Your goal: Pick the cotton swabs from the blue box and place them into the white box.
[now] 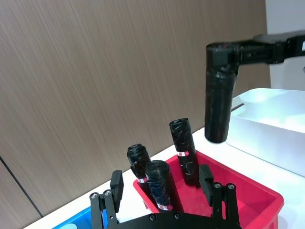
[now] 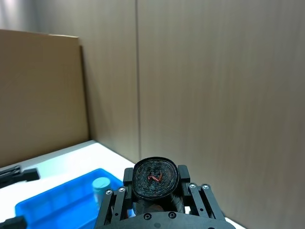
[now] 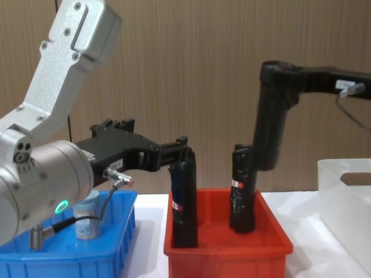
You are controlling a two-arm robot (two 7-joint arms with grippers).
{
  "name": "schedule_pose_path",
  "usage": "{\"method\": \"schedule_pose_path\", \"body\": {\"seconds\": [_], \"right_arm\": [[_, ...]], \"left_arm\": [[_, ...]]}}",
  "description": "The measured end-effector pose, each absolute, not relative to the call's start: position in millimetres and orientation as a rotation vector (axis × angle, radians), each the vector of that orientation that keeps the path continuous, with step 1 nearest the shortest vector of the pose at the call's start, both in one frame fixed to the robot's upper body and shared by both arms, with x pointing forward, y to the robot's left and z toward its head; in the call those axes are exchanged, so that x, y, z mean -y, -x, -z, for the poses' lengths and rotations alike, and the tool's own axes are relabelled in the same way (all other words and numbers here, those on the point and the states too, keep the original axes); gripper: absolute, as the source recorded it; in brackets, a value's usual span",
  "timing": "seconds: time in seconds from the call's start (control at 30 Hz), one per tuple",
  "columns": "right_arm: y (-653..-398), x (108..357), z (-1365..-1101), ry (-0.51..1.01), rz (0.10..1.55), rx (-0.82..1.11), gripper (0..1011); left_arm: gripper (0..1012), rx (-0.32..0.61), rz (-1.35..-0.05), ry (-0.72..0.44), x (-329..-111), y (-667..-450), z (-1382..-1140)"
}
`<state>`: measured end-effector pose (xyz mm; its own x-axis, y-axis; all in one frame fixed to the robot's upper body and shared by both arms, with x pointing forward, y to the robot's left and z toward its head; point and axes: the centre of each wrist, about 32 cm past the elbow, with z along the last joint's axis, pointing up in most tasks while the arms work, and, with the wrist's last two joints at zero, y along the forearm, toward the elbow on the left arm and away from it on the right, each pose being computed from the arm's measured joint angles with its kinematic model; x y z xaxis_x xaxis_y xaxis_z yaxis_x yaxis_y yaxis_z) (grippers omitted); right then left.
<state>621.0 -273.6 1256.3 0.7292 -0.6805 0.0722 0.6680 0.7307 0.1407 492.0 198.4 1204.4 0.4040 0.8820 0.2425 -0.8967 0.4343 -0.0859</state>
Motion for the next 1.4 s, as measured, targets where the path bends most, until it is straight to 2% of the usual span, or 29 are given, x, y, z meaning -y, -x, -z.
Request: {"method": "schedule_pose_path", "body": {"seconds": [0.83,1.4], "right_arm": [[-579,296,-1286,-0.105,1.124,0.183,546],[-569,319,-1286,-0.046,1.395,0.155,546]], "left_arm": [[1004,0.268,-1.124,-0.061,-198,-492,-1204],[1004,0.268,-1.124,-0.061,-198,-492,-1204]]}}
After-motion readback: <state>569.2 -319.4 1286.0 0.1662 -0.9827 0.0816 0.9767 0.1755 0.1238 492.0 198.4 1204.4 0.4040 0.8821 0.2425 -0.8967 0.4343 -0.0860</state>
